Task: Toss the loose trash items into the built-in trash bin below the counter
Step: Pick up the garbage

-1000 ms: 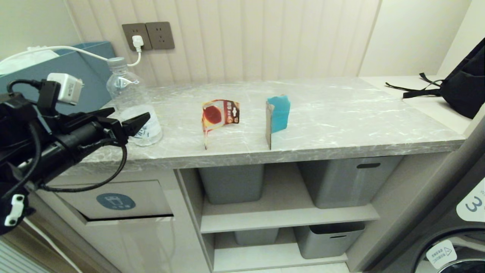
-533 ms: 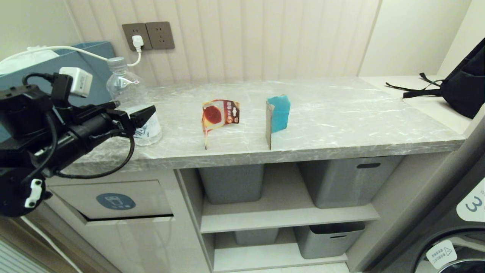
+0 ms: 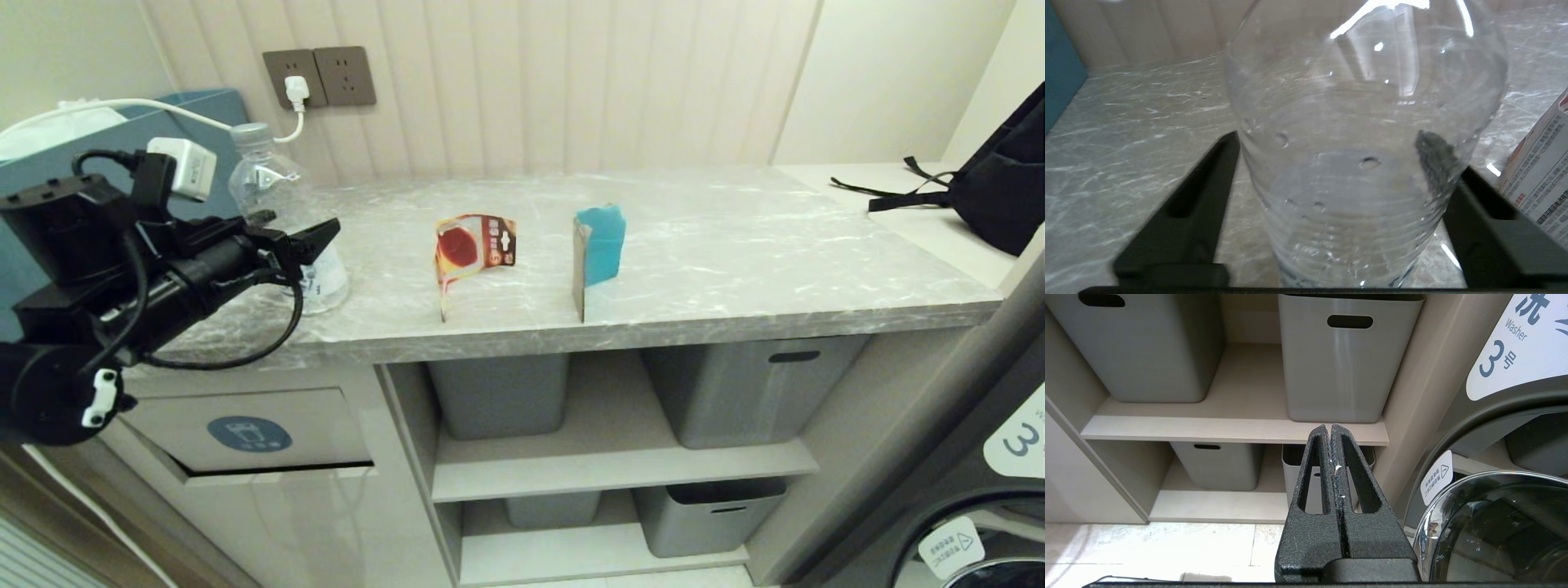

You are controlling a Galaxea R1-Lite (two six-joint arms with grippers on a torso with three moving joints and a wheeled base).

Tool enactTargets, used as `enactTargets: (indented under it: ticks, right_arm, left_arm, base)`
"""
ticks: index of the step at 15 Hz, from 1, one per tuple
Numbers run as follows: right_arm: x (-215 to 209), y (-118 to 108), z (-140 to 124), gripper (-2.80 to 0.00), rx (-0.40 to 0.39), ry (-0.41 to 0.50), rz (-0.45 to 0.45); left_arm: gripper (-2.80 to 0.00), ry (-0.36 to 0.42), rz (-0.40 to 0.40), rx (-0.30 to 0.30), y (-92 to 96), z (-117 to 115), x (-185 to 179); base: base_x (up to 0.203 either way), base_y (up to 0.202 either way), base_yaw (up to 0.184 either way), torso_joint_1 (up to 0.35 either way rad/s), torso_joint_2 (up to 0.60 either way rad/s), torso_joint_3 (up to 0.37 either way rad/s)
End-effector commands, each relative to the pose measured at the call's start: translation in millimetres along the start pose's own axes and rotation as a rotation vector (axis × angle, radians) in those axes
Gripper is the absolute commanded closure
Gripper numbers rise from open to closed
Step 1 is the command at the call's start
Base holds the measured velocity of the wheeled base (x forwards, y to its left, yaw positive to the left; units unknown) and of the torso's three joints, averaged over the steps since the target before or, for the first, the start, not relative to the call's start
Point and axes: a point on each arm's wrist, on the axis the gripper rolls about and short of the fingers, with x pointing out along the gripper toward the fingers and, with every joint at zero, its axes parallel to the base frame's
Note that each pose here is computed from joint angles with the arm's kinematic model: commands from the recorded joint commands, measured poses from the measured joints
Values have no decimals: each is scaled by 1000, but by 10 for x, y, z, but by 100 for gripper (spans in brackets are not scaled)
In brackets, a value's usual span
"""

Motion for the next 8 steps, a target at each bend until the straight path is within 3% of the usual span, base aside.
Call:
enactTargets:
  ticks: [1,8]
  right_arm:
    - [-1,0,-1,0,-1,-1,2]
    - [-1,0,-1,0,-1,-1,2]
  left_arm:
    - [0,-2,-3,1,-6,-16,22]
    - [0,-10,-4,2,-17,23,-19]
  base:
    - [0,0,0,0,0,0]
    - [0,0,0,0,0,0]
